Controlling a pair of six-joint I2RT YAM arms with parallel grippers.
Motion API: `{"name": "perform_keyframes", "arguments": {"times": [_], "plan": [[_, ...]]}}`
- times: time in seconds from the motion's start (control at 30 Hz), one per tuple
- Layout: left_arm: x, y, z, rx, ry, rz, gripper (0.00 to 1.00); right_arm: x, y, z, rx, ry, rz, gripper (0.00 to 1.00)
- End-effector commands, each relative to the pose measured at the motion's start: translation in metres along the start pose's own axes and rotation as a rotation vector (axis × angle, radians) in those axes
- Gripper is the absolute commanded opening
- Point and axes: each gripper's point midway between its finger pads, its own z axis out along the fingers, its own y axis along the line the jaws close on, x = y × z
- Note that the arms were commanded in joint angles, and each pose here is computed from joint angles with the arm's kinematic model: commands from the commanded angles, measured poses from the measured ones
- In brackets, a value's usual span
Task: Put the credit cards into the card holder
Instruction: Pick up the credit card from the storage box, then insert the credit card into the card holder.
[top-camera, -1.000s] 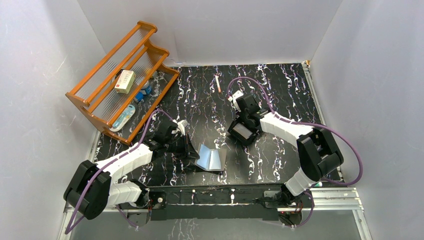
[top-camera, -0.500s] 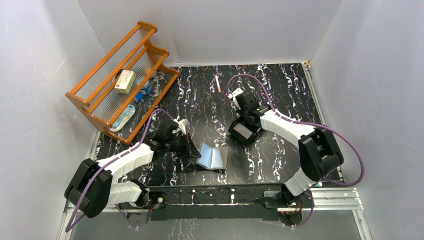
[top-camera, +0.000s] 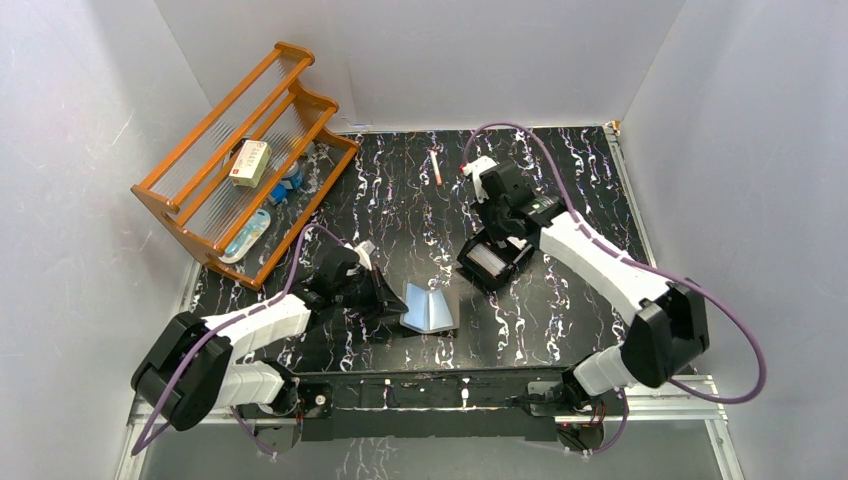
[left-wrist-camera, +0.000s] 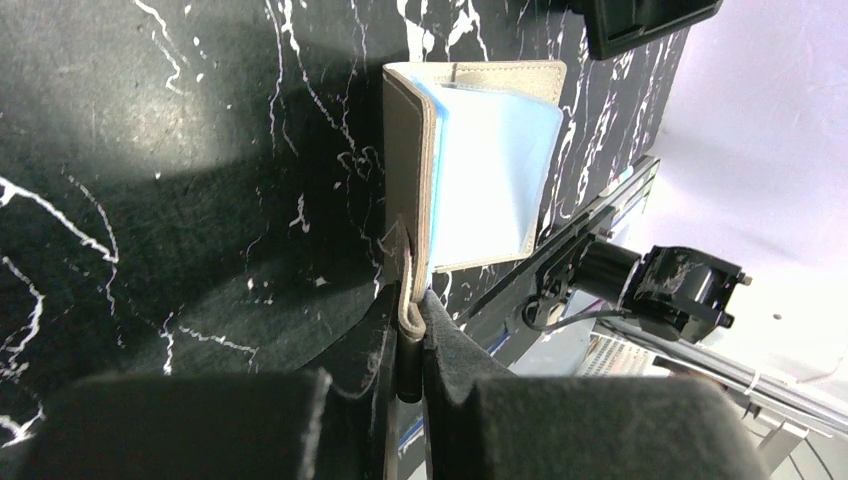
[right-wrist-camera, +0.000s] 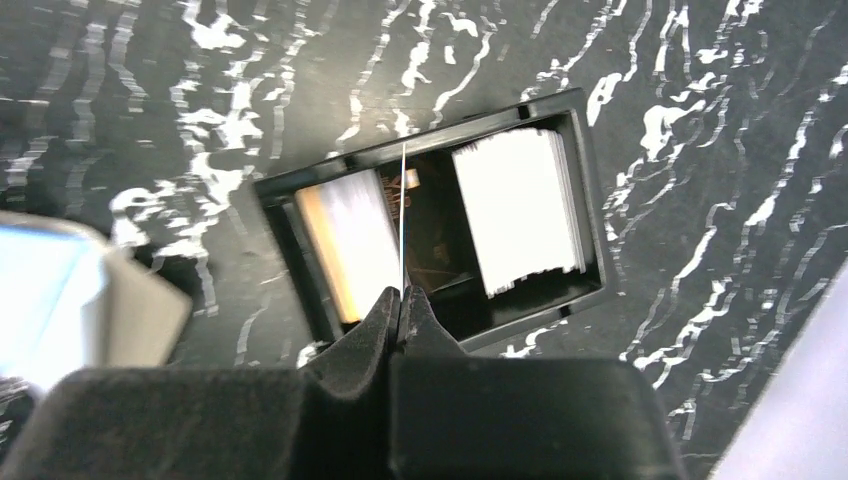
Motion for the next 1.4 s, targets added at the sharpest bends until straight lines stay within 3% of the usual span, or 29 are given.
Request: {"name": "perform_keyframes", "arguments": {"times": [0.0, 0.2, 0.43, 0.6, 0.7, 0.87, 1.07, 1.37], "plan": [[-0.013, -0.014, 0.007, 0.056, -0.069, -0.031, 0.00, -0.027, 0.032, -0.046, -0.180, -0.111, 0.164, 0.00], [-0.002, -0.010, 0.017, 0.046, -0.042, -0.060, 0.01, -0.041, 0.076, -0.078, -0.416, -0.199, 0.357, 0.00], [0.007, 0.006, 0.013, -0.013, -0.044, -0.060, 0.11, -0.023, 0.111, -0.078, -0.577, -0.168, 0.691, 0.00], [0.011, 0.015, 0.010, -0.044, -0.043, -0.048, 0.17, -0.003, 0.132, -0.061, -0.644, -0.144, 0.803, 0.00], [0.014, 0.019, 0.008, -0.063, -0.037, -0.033, 0.17, 0.007, 0.145, -0.053, -0.662, -0.111, 0.810, 0.00], [0.016, 0.019, 0.008, -0.056, -0.033, -0.025, 0.00, 0.006, 0.173, -0.054, -0.694, -0.084, 0.772, 0.00], [0.017, 0.013, 0.009, -0.036, -0.023, -0.021, 0.00, 0.002, 0.201, -0.059, -0.691, -0.099, 0.741, 0.00], [0.022, 0.025, 0.008, -0.069, -0.017, -0.016, 0.00, 0.045, 0.199, -0.012, -0.571, -0.007, 0.649, 0.00]]}}
